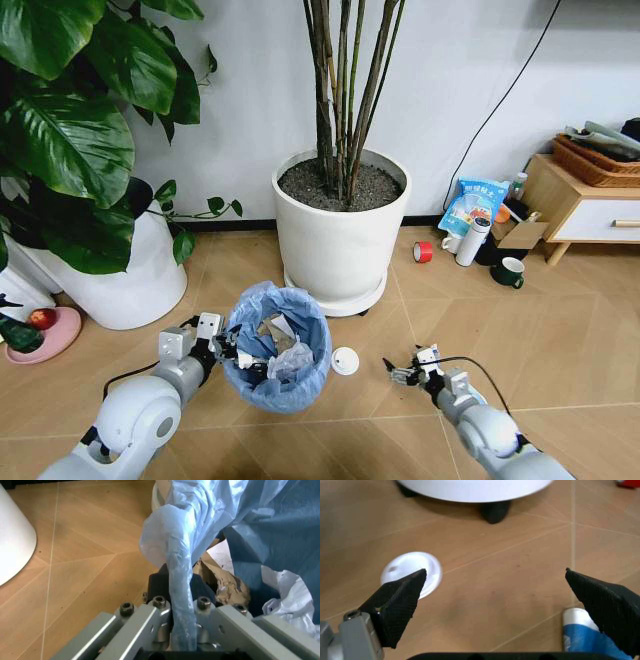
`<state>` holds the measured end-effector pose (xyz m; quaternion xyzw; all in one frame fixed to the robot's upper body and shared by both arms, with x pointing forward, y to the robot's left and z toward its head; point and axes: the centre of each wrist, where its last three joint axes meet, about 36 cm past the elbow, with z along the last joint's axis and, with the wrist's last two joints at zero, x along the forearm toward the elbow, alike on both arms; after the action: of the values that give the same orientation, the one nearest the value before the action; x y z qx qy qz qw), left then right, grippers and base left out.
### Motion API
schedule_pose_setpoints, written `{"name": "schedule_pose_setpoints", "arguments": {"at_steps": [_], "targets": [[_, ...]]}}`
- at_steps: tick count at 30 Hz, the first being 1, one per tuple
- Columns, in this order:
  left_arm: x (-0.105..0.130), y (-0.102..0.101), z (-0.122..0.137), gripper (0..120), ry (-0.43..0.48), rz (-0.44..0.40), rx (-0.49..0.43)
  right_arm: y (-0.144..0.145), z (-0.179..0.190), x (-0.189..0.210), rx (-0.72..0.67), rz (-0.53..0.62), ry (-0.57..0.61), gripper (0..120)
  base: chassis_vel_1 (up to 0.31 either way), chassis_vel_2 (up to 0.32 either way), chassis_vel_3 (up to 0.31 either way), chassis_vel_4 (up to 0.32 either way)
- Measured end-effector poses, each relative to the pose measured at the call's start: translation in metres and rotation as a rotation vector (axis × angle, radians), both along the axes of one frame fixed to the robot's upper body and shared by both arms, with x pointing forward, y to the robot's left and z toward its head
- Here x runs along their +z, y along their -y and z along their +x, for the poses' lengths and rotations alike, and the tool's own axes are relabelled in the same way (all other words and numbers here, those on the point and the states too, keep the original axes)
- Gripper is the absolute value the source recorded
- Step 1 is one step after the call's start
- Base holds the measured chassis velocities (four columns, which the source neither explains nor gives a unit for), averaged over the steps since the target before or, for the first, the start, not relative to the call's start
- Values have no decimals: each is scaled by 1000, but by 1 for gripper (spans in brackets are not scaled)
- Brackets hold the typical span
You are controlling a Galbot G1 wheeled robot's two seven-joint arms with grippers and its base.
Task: Pick up the trash bin and place the garbage on the floor into it.
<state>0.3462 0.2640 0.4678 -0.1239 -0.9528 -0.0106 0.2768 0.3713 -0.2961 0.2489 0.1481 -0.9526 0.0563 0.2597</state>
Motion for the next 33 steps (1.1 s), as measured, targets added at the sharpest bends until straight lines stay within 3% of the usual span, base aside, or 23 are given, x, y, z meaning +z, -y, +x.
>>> {"name": "schedule_pose_setpoints", "arguments": {"at_steps": [8,15,23,33], "targets": [[0,2,-3,0,0,-7,-3,28,17,7,-152,-57,20,100,0,0,0,0],[-1,3,-1,0,-3,1,-15,51,17,7,-301,-59,-89,100,0,0,0,0],[-1,3,0,0,-5,3,-21,49,24,-9,-349,-31,-141,98,0,0,0,0],[2,1,0,0,-1,6,-25,31,31,-32,-385,30,-217,59,0,0,0,0]]}}
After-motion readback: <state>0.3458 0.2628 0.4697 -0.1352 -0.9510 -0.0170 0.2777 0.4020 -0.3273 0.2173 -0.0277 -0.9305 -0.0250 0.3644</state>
